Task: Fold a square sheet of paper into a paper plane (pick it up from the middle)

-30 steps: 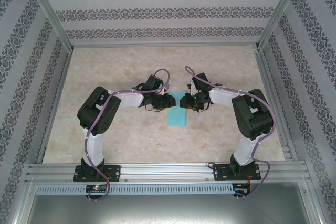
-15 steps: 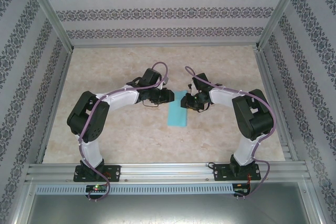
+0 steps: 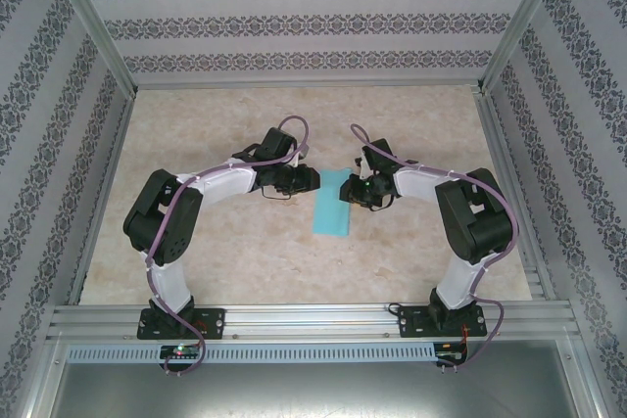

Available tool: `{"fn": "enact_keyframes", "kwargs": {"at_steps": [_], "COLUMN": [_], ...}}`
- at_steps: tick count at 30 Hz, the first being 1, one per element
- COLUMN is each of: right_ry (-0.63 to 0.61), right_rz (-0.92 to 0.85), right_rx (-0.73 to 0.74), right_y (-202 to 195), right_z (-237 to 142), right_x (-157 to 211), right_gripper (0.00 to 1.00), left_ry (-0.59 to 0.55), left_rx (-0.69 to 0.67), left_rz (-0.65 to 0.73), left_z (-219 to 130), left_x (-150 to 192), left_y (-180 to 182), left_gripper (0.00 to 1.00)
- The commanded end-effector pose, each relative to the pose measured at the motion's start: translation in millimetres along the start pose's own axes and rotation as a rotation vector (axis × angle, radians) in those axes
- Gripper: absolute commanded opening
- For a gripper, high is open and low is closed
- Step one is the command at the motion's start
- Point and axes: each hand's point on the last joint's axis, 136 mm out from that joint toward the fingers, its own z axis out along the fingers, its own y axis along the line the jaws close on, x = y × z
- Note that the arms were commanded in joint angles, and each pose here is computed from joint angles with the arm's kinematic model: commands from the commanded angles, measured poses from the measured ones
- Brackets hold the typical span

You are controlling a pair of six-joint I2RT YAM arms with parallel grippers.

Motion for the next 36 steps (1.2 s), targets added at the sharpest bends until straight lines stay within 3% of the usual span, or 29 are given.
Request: {"fn": "enact_keyframes", "kwargs": {"at_steps": [1, 25, 36], "right_ry": [-0.008, -0.012, -0.017], "right_rz": [0.037, 0.028, 0.024], "right_rx": [-0.014, -0.121, -0.165], "right_y": [-2.8, 6.3, 13.0], "right_z": [-5.9, -11.2, -14.0], "right_x": [0.6, -2.6, -4.5], "right_gripper": [0.28, 0.26, 0.26], "left_ry": [-0.007, 0.003, 0.046], "left_rx": [-0.006, 0.004, 0.011], "left_rz": [0.010, -0.002, -0.014], "left_z": [-9.4, -3.3, 29.7], "left_x": [-0.8, -2.5, -2.7], "left_y": [1.9, 4.1, 6.8], "left_gripper": [0.32, 0.32, 0.30]}}
